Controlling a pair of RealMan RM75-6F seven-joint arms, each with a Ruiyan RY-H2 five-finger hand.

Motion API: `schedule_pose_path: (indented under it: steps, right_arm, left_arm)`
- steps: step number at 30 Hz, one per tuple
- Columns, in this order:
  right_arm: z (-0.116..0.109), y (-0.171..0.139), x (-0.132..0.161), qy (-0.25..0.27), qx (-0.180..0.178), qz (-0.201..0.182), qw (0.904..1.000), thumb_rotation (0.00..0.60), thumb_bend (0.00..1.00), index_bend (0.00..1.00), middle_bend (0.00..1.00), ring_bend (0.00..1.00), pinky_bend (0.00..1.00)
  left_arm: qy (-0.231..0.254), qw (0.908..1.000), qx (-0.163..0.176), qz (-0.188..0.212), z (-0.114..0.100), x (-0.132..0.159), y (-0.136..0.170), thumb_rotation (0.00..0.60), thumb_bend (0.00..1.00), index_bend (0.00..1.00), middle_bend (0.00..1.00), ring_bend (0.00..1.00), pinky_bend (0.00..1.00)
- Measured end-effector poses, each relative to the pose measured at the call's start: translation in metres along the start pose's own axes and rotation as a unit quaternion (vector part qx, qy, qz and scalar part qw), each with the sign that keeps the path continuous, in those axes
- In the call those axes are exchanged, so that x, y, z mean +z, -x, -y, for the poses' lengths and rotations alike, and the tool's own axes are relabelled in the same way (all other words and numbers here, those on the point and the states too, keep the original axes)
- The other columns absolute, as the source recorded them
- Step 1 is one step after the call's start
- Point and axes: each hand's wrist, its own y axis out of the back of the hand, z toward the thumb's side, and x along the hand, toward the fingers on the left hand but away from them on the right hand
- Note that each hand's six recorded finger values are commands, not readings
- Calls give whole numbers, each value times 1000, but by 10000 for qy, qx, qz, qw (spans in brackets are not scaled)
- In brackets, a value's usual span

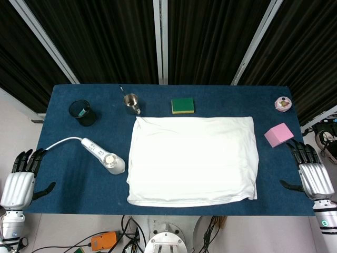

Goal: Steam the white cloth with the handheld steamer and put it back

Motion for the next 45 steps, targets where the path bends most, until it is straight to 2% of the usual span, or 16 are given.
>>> schedule_pose_path:
  steps: [5,9,15,21,28,32,38,45]
  right_arm:
    - [-7,2,-1,41,-130,36,9999,600,131,0,0,0,59]
    - [-12,2,-1,66,-206,29,9998,600,131,0,0,0,59]
    - [3,1,3,-14,94,-51,9999,600,132,0,0,0,60]
    - [25,0,6,-11,473,-44,9989,600,130,0,0,0,60]
    - [33,-2,3,4,611,56,9981,600,129,0,0,0,60]
    - [37,-1,3,26,684,83,9976,600,131,0,0,0,59]
    - [42,1,2,68,757,108,9971,600,132,0,0,0,59]
    - [47,2,0,110,812,122,9966,600,132,0,0,0,56]
  left_arm:
    - [-35,10000,-41,22,-1,4,-6,600,122,86,78,27,0]
    - [-114,9998,-28,185,-3,13,-16,600,122,86,78,27,0]
    - [-644,9951,-58,742,-5,41,-46,600,124,107,89,39,0]
    - [-1165,9817,-433,1444,6,78,-81,600,184,138,116,61,0]
    - [-1942,9562,-988,1956,23,116,-119,600,183,163,161,90,0]
    - [-2151,9467,-1158,2099,31,133,-130,600,182,232,220,142,0]
    - [-2374,9390,-1361,2085,41,141,-136,600,182,335,309,213,0]
    - [-2531,9316,-1544,2102,53,149,-140,600,182,351,354,253,0]
